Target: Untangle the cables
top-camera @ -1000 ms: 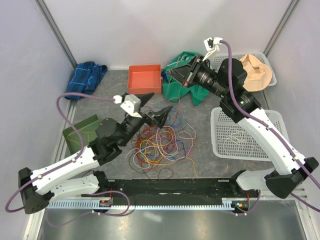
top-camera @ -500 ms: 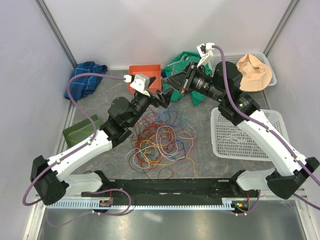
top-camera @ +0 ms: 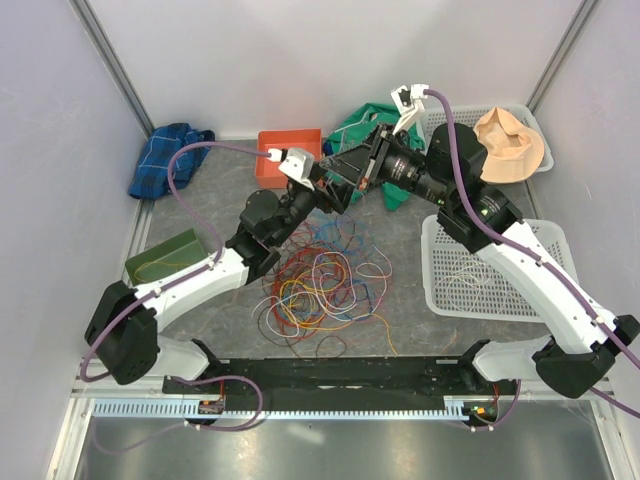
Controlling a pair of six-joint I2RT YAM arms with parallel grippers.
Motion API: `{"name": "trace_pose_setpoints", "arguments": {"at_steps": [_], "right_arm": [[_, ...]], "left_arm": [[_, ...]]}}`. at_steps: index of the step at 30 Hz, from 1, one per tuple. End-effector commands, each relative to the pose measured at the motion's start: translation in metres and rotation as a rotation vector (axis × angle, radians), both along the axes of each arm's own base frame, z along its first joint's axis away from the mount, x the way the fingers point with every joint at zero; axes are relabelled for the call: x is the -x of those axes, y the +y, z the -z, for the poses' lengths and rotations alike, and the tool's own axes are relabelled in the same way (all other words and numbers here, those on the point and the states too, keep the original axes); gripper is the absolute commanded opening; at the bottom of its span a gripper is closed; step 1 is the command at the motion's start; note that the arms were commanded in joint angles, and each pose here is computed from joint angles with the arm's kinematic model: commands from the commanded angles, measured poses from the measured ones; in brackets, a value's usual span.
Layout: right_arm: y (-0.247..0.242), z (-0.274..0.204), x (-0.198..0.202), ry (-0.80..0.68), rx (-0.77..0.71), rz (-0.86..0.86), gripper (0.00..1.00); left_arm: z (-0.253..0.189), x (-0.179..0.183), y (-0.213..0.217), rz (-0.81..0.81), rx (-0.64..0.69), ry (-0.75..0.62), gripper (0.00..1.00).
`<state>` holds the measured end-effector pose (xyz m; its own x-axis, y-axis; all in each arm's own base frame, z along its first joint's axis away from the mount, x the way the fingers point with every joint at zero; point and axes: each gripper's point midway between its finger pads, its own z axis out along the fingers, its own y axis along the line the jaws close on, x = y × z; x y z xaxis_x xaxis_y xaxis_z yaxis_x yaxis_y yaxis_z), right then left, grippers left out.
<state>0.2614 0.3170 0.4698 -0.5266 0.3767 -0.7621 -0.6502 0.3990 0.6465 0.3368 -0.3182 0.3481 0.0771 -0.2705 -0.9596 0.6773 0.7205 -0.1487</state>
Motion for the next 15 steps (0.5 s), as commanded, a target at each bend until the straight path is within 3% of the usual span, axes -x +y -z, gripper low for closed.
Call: {"name": "trace_pose_setpoints", "arguments": {"at_steps": [1, 2, 4, 5, 7, 9, 10, 12, 14, 15], "right_arm": [[-0.004, -0.034, 0.017, -0.055, -0.076, -0.033, 0.0], [-0.004, -0.034, 0.018, -0.053, -0.078, -0.035, 0.0], [-0.003, -0.03, 0.018, -0.041, -0.077, -0.04, 0.0], [-0.002, -0.03, 0.018, -0.044, -0.083, -0.045, 0.0], [0.0, -0.024, 0.017, -0.029, -0.081, -0.05, 0.0], [-0.002, -0.023, 0.017, -0.04, -0.078, -0.045, 0.06], [-0.004, -0.021, 0.015, -0.044, -0.073, -0.023, 0.3], [-0.013, -0.026, 0.014, -0.073, -0.075, 0.019, 0.57], [-0.033, -0.034, 0.009, -0.121, -0.064, 0.126, 0.96], [-0.041, -0.037, 0.008, -0.135, -0.061, 0.164, 0.98]], "left_arm": [[-0.027, 0.004, -0.005, 0.073, 0.163, -0.066, 0.72], [-0.026, 0.002, -0.004, 0.078, 0.172, -0.067, 0.57], [-0.027, 0.001, -0.005, 0.099, 0.209, -0.066, 0.44], [-0.027, 0.001, -0.005, 0.109, 0.214, -0.067, 0.25], [-0.026, 0.001, -0.006, 0.122, 0.22, -0.062, 0.02], [-0.024, 0.003, -0.003, 0.122, 0.229, -0.06, 0.02], [-0.027, 0.006, 0.0, 0.122, 0.24, -0.063, 0.02], [-0.021, 0.004, 0.007, 0.085, 0.228, -0.026, 0.02], [-0.032, 0.0, 0.021, 0.035, 0.236, -0.012, 0.02], [-0.021, -0.003, 0.022, 0.025, 0.194, 0.039, 0.02]]}}
